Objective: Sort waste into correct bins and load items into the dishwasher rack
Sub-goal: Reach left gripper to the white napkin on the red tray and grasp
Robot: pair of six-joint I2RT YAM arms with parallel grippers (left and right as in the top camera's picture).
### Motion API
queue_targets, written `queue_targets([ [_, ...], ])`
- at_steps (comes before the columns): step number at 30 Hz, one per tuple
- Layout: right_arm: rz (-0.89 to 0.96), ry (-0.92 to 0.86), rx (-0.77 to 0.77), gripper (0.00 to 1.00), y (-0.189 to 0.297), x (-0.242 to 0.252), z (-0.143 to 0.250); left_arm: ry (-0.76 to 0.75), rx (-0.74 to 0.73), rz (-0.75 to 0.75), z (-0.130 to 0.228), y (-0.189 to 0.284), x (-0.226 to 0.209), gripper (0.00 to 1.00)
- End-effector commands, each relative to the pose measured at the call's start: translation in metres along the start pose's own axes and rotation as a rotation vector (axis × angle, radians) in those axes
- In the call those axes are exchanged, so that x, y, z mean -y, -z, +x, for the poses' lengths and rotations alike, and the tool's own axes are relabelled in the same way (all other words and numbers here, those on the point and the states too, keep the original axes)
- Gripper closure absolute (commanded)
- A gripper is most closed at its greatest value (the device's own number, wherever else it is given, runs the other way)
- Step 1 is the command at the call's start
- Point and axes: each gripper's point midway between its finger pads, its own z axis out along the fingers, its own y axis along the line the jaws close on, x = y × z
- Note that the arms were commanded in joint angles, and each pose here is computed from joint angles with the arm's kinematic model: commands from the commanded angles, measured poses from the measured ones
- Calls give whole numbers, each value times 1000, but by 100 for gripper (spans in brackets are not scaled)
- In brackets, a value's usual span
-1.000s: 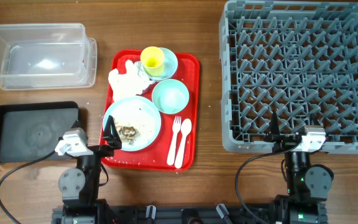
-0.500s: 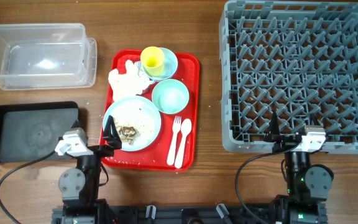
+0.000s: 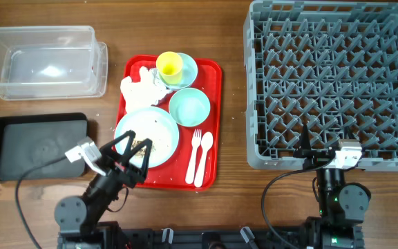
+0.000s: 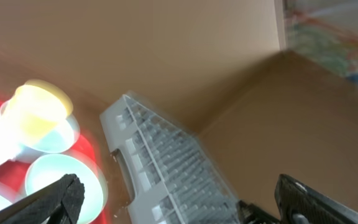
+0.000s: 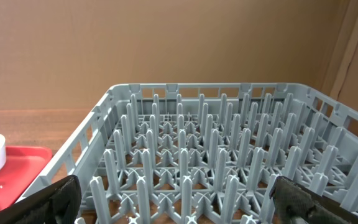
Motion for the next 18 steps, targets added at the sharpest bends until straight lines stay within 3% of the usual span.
queue_targets([
  [1,18,14,1,0,0,4,0,-133,-83,-169,-32,-16,9,1],
  [5,18,14,1,0,0,4,0,-195,-310,-328,-50,-45,-1,1],
  [10,18,14,1,0,0,4,0,-57,-650,-722,-61,-52,-48,0],
  [18,18,14,1,1,0,4,0,87,-793,-839,-36,-90,-130,0],
])
